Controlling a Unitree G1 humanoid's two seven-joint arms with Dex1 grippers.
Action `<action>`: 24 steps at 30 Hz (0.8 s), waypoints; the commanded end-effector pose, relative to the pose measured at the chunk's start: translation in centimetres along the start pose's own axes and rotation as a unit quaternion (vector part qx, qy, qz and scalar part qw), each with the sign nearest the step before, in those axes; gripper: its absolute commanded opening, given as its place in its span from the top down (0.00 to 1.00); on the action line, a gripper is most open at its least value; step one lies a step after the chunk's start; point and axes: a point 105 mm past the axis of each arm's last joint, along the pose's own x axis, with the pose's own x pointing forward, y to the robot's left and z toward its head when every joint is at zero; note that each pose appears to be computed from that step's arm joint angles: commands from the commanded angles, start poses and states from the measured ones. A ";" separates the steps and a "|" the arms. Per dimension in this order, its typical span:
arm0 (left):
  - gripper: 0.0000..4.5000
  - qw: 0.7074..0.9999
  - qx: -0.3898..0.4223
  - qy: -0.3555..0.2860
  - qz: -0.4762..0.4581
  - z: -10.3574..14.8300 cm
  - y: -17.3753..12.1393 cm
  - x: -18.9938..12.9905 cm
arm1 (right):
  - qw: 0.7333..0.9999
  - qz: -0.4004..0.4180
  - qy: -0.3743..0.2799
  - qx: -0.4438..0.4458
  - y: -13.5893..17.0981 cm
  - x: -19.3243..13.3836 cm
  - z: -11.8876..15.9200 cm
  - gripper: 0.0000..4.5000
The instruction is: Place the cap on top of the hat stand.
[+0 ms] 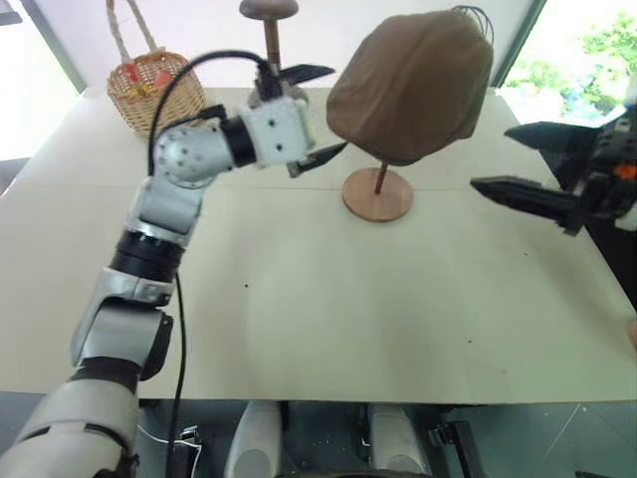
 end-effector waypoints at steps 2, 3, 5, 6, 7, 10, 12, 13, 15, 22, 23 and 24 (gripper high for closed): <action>0.01 0.982 -0.169 -0.032 -0.075 2.5 2.0 -3.1 | 0.997 -0.005 -0.004 -0.070 1.1 0.6 0.8 0.00; 0.01 0.974 -0.200 -0.039 -0.096 3.0 2.2 -3.8 | 0.997 -0.005 -0.005 -0.078 1.3 0.8 0.8 0.00; 0.01 0.948 -0.280 -0.024 -0.147 3.3 2.4 -5.3 | 0.994 -0.015 -0.006 -0.104 1.7 1.7 0.8 0.00; 0.01 0.932 -0.322 -0.018 -0.163 3.5 2.9 -6.1 | 0.992 -0.028 -0.003 -0.125 1.8 2.4 0.6 0.00; 0.01 0.916 -0.359 -0.009 -0.180 3.6 3.1 -6.7 | 0.988 -0.040 -0.002 -0.151 1.9 3.0 0.5 0.00; 0.01 0.877 -0.417 -0.016 -0.240 4.7 3.4 -9.1 | 0.975 -0.086 -0.024 -0.204 2.3 5.4 0.4 0.00; 0.01 0.868 -0.424 -0.013 -0.259 5.0 3.3 -9.9 | 0.969 -0.126 -0.041 -0.207 1.9 6.8 0.4 0.00; 0.01 0.866 -0.426 -0.008 -0.261 4.9 3.3 -10.0 | 0.967 -0.136 -0.045 -0.208 1.9 7.2 0.4 0.00; 0.01 0.864 -0.430 0.014 -0.262 4.3 3.0 -10.1 | 0.955 -0.152 -0.050 -0.251 2.4 8.9 0.1 0.00; 0.01 0.862 -0.427 0.041 -0.269 3.2 2.6 -10.2 | 0.880 -0.200 -0.079 -0.423 3.1 12.8 -0.6 0.00; 0.01 0.862 -0.427 0.042 -0.268 3.1 2.7 -10.1 | 0.869 -0.208 -0.082 -0.442 3.0 13.3 -0.7 0.00; 0.01 0.864 -0.425 0.043 -0.266 3.0 2.8 -9.9 | 0.851 -0.218 -0.081 -0.471 2.8 13.8 -0.8 0.00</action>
